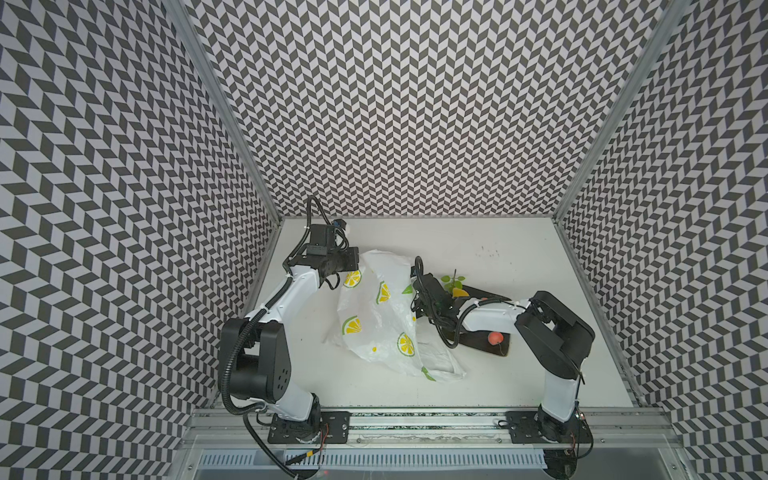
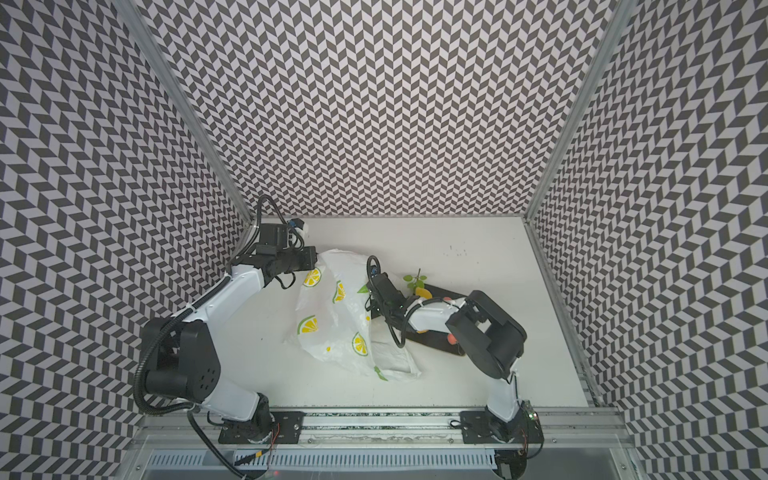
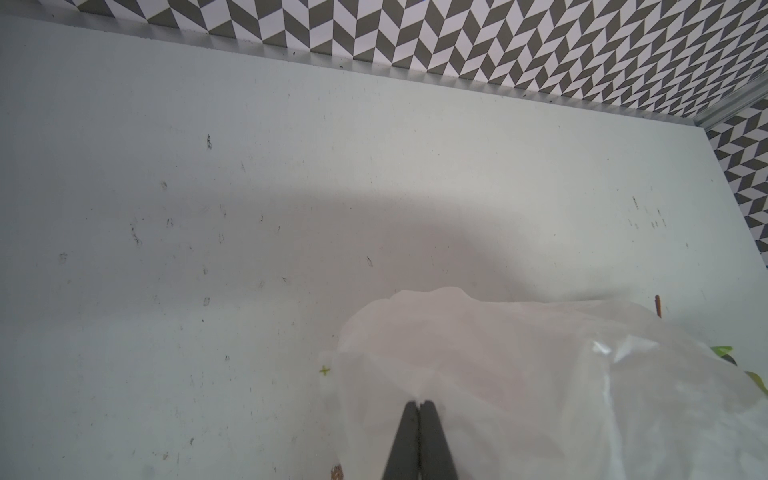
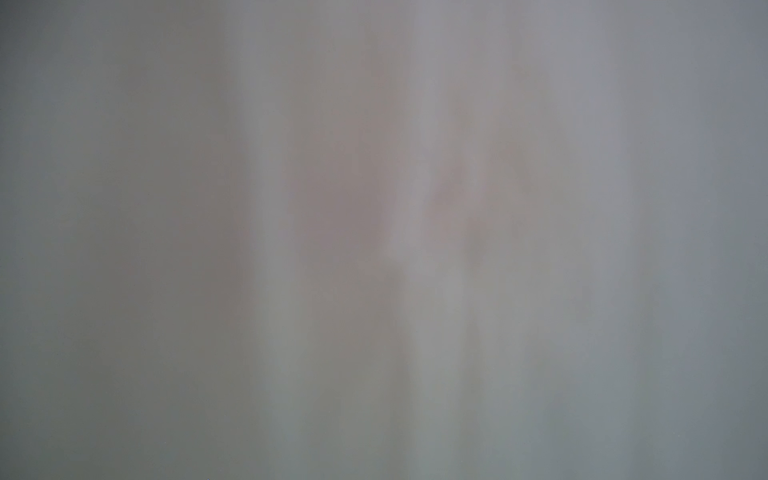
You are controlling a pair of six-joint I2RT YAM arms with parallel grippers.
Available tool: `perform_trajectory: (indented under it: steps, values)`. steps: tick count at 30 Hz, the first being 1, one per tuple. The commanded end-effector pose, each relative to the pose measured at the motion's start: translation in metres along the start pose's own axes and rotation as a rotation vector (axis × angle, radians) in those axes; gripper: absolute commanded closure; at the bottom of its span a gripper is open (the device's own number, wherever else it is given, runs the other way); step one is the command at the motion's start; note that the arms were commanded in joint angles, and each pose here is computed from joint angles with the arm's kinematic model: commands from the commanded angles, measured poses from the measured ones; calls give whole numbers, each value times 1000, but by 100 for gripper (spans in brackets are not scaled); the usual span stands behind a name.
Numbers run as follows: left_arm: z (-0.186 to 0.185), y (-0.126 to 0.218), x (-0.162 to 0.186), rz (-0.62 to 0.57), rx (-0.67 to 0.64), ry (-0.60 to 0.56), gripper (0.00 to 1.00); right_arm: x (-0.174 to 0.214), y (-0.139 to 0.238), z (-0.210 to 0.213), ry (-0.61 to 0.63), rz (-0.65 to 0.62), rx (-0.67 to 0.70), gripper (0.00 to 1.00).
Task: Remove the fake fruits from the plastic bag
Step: 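Grasp the red mango in the bag with the right gripper while the left holds it, then pull the red mango out and lower it onto the black pad with the right gripper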
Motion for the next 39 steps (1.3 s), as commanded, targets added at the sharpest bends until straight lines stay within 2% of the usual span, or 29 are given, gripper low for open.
perform_trajectory:
  steps: [1,13,23,26,32,39]
  values:
    - [-11,5,-17,-46,22,-28,100,7,-3,0,36,21,21,30]
    - [-9,-1,-23,-46,8,-37,100,13,-12,15,83,77,4,33]
    - [-3,-10,-23,-33,-14,-37,100,14,-9,19,108,84,21,49]
    - [-2,-12,-25,-34,-18,-31,100,7,0,22,107,62,16,56]
    - [4,-16,-32,-43,-35,-9,100,2,30,32,98,32,-19,56]
    - [15,-15,-32,-63,-82,4,100,15,72,51,78,25,-69,56]
Point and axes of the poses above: each gripper's point midway between its finger pads, its own y axis back along the fingers, its own z axis along the line the jaws close on, x = y × z, the point moved 1 cm from there along y, back along the fingers, and after that the axes turned 14 degrees about y, right-handed, at the moved point
